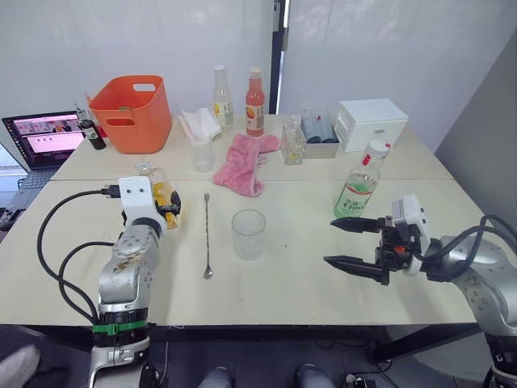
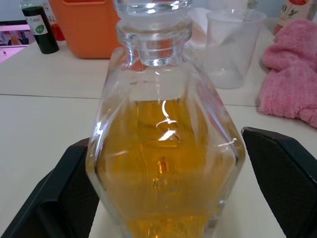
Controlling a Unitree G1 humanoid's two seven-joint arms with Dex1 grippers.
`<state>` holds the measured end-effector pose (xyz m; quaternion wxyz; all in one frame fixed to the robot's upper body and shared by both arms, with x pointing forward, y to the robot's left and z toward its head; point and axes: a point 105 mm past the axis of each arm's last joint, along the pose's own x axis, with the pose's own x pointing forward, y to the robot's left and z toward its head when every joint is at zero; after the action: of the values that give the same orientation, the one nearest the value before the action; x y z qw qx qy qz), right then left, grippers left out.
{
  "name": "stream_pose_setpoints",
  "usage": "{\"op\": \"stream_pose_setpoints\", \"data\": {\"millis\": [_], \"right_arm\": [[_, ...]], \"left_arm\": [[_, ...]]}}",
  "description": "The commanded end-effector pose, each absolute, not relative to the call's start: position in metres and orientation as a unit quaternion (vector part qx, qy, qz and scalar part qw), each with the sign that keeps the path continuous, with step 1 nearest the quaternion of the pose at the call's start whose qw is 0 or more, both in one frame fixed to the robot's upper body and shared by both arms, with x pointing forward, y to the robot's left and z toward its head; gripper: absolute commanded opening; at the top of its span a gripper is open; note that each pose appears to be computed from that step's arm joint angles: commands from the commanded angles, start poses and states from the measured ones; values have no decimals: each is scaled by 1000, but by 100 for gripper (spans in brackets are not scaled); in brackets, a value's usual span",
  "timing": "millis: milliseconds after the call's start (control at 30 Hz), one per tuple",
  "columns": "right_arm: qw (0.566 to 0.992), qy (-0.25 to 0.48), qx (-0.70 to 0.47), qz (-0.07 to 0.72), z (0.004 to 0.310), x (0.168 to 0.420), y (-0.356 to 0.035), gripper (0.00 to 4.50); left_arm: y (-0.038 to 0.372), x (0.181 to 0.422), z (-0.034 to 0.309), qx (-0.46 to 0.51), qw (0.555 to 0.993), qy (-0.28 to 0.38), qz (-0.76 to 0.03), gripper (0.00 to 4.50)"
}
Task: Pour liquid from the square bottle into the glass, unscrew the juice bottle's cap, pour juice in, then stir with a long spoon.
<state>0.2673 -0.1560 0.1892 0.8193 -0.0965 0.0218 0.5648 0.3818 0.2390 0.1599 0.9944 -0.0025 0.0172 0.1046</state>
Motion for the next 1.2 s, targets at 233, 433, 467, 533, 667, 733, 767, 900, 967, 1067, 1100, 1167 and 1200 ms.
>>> {"op": "stream_pose_setpoints", "data": {"millis": [233, 433, 467, 533, 667, 733, 767, 900, 967, 1067, 1100, 1167, 1200], "right_arm": [[822, -2, -92, 561, 199, 261, -152, 450], [827, -3, -91, 554, 200, 260, -152, 450], [828, -3, -91, 553, 200, 260, -152, 450], [830, -3, -91, 551, 200, 259, -152, 450], [833, -4, -89, 547, 200, 259, -151, 450], [835, -5, -87, 544, 200, 259, -151, 450], [836, -5, -86, 542, 200, 259, -151, 450], [838, -4, -85, 539, 200, 262, -153, 450], [838, -4, -85, 539, 200, 263, -153, 450], [838, -4, -86, 539, 201, 264, -154, 450], [838, -4, -86, 539, 201, 265, -154, 450], [838, -3, -86, 539, 201, 266, -155, 450], [838, -2, -86, 539, 201, 267, -155, 450]], "left_arm": [[243, 391, 180, 38, 990, -19, 132, 279], [246, 393, 179, 45, 990, -22, 135, 279], [247, 393, 179, 47, 989, -25, 135, 279], [252, 392, 189, 45, 989, -50, 131, 279], [263, 383, 212, 43, 989, -103, 99, 279], [272, 374, 224, 64, 987, -125, 79, 279], [272, 370, 230, 66, 987, -140, 54, 279], [278, 353, 239, 81, 985, -151, -21, 279], [286, 343, 242, 78, 984, -152, -58, 279], [285, 329, 249, 58, 977, -153, -135, 279], [280, 322, 251, 53, 972, -144, -180, 279], [273, 313, 253, 47, 961, -126, -243, 279], [270, 309, 255, 46, 955, -118, -268, 279]]}}
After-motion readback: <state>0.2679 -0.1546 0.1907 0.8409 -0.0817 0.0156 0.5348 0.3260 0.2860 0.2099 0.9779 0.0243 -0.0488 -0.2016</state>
